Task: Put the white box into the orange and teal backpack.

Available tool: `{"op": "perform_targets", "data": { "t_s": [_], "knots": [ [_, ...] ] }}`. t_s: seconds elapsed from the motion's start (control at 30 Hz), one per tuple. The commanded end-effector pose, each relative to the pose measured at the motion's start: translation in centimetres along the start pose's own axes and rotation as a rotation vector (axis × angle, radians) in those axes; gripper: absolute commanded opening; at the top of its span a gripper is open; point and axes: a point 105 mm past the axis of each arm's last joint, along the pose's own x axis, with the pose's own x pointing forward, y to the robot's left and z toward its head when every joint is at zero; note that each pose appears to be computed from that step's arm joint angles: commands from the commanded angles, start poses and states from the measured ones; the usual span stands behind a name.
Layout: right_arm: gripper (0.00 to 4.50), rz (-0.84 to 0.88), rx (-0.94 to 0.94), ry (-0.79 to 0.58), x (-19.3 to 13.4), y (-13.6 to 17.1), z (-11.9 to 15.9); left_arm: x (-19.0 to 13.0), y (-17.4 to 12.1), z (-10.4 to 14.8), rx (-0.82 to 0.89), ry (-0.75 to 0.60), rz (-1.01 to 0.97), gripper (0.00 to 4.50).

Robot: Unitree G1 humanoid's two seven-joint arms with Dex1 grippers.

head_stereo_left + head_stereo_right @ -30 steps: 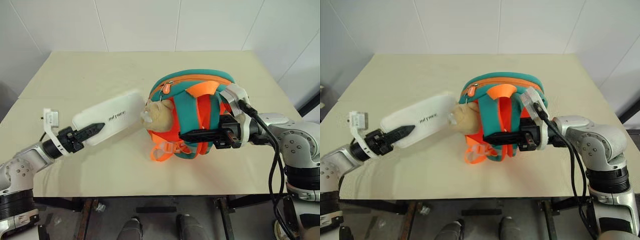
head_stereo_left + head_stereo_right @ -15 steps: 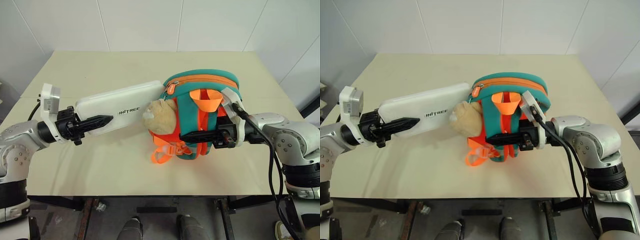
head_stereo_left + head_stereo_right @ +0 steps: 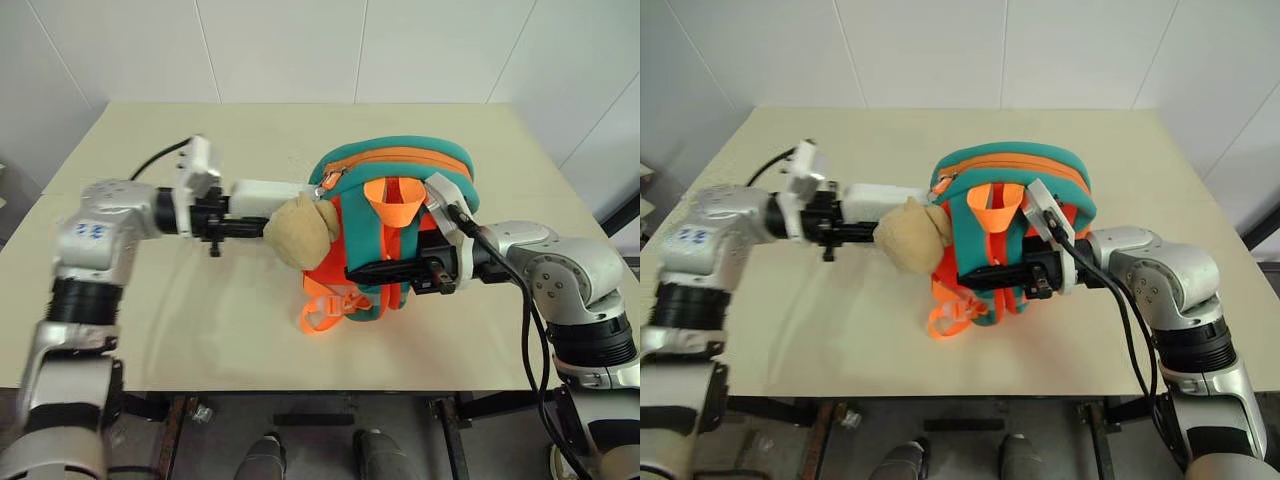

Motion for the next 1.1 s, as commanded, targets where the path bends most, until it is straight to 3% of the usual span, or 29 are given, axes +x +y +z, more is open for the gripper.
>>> {"op": "perform_targets", "data": {
  "t_s": [0.03,0.27,0.43,0.63,0.77,1.0,1.1],
  "knots": [
    [0.04,0.018,-0.043,-0.012,0.3,0.4,0.7,3.6,1.1,1.1,0.043,0.0,-0.013,1.21],
    [0.04,-0.002,-0.066,-0.037,0.6,0.3,1.0,8.0,1.3,0.7,-0.041,-0.047,-0.045,1.21],
    [0.0,-0.017,-0.063,-0.044,0.6,0.5,0.7,7.4,1.1,1.2,-0.004,-0.061,-0.045,2.79],
    [0.0,-0.051,-0.059,-0.053,0.3,0.0,0.5,3.8,0.3,1.8,0.071,-0.045,-0.105,4.38],
    [0.0,-0.089,-0.06,-0.018,0.2,-0.7,-0.2,0.5,1.4,0.5,0.073,0.092,-0.029,4.47],
    [0.0,-0.155,-0.056,0.015,0.0,-2.2,-1.1,-4.5,0.1,-0.6,0.144,0.178,-0.069,4.47],
    [0.0,-0.167,-0.055,0.019,-0.1,-2.5,-1.3,-4.9,-0.6,0.1,0.182,0.122,-0.068,4.47]
  ]
}}
